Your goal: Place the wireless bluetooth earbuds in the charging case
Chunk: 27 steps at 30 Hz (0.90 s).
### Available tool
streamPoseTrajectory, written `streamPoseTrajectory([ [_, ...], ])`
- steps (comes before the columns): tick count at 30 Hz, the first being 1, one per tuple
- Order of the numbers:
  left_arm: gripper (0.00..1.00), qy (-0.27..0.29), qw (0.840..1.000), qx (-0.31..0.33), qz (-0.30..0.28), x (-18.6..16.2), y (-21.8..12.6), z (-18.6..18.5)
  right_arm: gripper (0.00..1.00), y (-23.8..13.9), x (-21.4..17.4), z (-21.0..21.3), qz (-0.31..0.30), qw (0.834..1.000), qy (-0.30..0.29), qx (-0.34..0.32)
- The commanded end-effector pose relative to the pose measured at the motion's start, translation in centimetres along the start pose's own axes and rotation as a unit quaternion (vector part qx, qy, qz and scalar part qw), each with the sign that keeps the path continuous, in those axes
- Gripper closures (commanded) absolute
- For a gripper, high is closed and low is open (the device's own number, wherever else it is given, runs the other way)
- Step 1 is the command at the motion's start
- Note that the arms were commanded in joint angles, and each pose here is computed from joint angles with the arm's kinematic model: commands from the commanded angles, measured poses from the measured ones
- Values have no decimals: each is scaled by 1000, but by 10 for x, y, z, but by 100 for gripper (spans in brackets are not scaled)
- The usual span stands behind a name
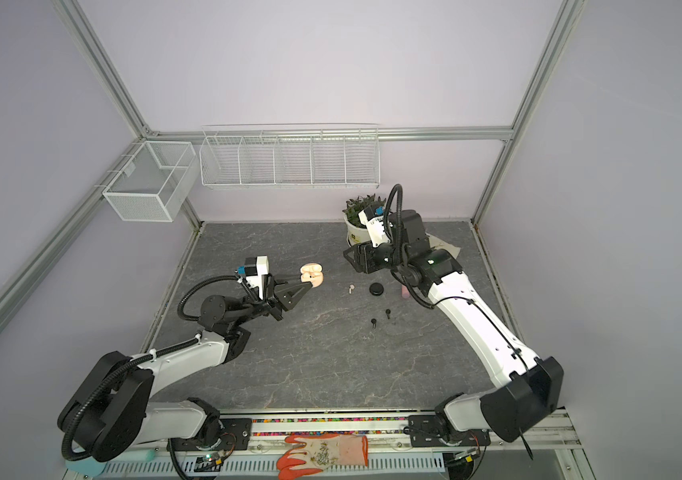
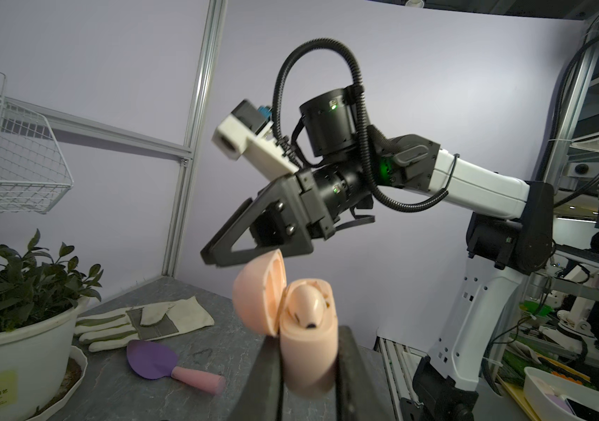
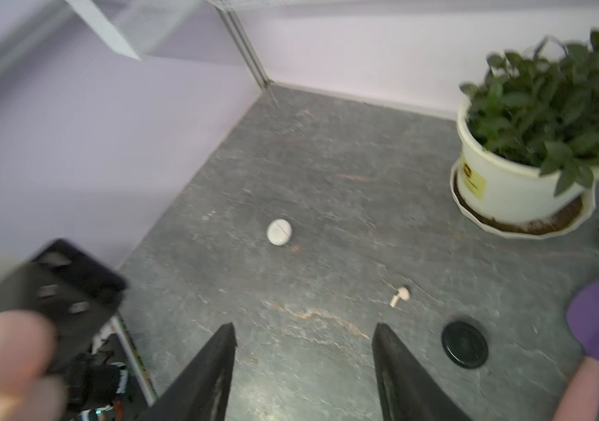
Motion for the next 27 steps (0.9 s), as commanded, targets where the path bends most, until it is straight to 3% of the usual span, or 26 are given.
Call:
streamPoseTrajectory([
  [1,100,18,999,27,-6,0,-6,0,38,36,-34,-25,75,994,26,-79],
  [9,100,13,999,46,-15,-7,-18,-4,40,103,-71,-40,162,977,26,-139],
  [17,100,7,998,54,-29,-9,-18,-5,40,139,-92,-53,196,963,43,-182],
  [27,100,4,997,65,-34,-13,-21,-3,40,168,-109,-61,227,953,62,-190],
])
Point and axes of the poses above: each gripper's point midway between its finger pads, its own y axis out along the fingers, its own z axis along the line the jaws close on, x = y × z, the point moved 6 cm from there along -y, back along the fingers, and after that the axes turned 9 degrees about -y, right-handed, at the moved point
